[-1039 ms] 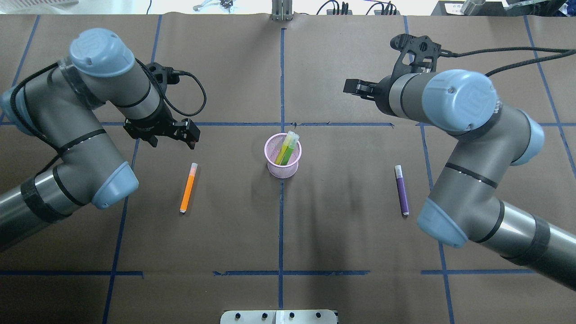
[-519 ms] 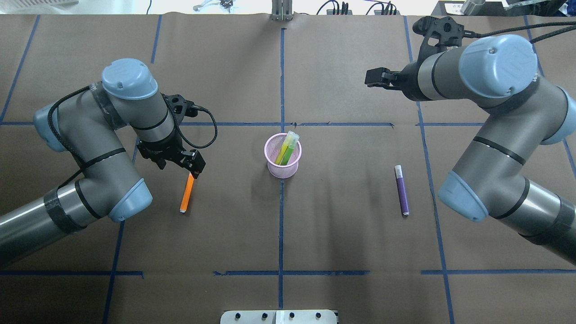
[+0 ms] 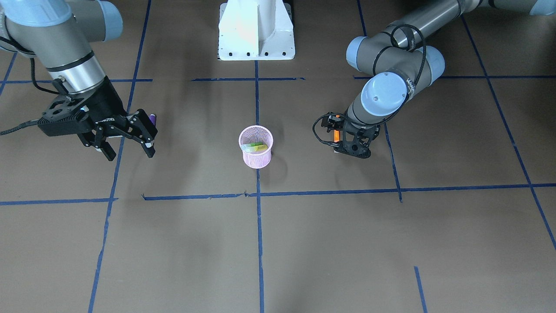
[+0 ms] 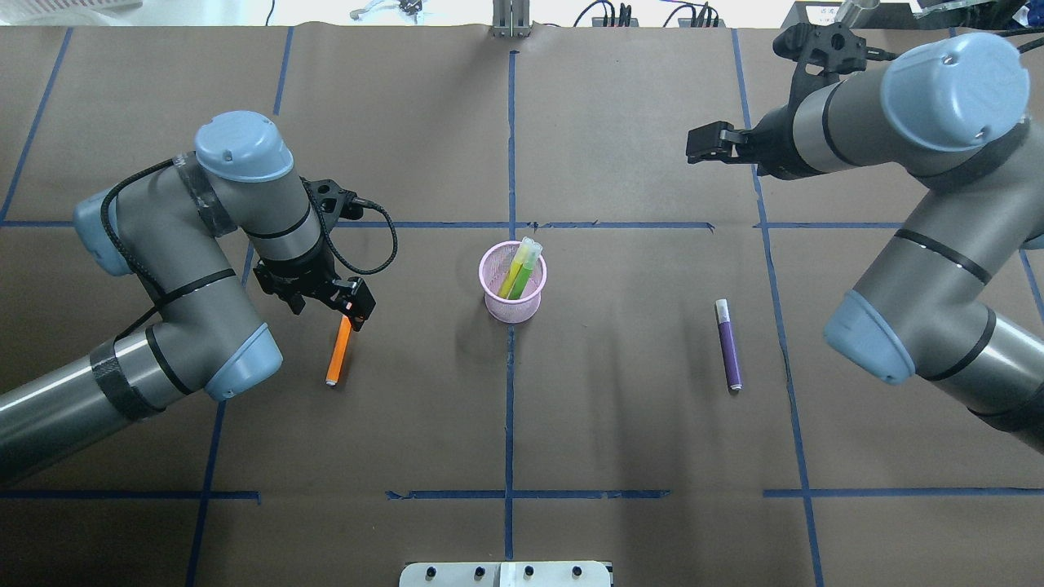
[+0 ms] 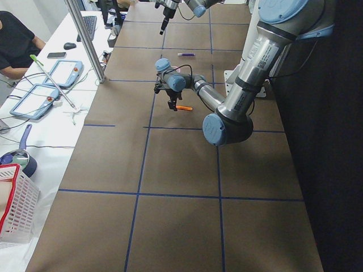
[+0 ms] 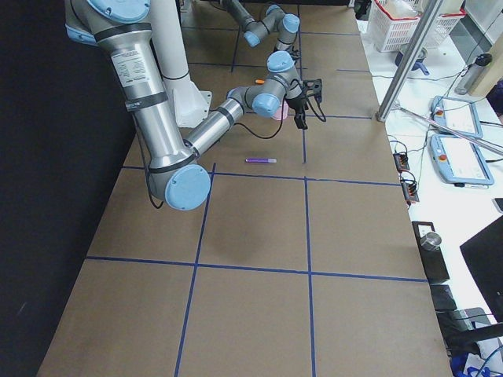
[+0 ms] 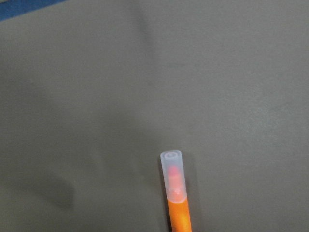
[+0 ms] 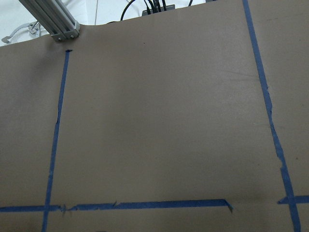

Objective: Collect pens into pen holder
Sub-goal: 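Withdraw the right gripper while the left gripper grasps the orange marker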

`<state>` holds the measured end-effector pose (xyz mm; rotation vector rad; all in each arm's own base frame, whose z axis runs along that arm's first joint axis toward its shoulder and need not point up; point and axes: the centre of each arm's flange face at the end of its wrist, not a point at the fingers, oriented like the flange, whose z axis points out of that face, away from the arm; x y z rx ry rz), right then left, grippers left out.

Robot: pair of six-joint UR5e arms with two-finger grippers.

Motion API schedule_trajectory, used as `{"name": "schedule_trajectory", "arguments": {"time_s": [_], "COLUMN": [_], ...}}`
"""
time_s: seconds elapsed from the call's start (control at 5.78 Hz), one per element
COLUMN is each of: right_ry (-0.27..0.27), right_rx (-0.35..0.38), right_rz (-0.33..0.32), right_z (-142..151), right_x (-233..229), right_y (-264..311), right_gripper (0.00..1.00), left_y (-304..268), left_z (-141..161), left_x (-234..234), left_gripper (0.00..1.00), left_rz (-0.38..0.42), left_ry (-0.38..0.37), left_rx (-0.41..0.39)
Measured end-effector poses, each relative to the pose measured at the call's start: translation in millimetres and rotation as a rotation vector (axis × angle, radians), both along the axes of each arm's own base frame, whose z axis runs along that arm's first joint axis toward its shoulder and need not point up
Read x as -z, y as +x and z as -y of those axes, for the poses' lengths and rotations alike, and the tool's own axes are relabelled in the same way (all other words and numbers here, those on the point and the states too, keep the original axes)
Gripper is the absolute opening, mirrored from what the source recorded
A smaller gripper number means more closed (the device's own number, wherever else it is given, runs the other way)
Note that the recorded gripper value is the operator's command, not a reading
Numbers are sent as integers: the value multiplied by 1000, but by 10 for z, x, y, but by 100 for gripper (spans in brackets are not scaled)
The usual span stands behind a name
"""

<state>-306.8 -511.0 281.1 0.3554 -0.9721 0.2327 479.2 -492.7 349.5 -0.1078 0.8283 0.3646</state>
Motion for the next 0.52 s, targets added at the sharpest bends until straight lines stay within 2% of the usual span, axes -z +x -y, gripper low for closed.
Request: {"name": "schedule_trajectory", "arguments": {"time_s": [0.17, 0.35, 0.52], "right_ry": [3, 2, 0], "right_rx": [19, 26, 29], "right_rz": [5, 6, 5], "right_z": [10, 13, 11], "right_x": [-5, -16, -32], "right_y": [42, 52, 54], "right_gripper": [100, 100, 100], "left_y": [65, 120, 181], "left_z": [25, 2, -49], "left_x": [8, 19, 20], "left_gripper": [82, 73, 69], "left_rz": [12, 24, 31], "left_ry": [-29, -65, -79], "left_rx": [20, 47, 53]}}
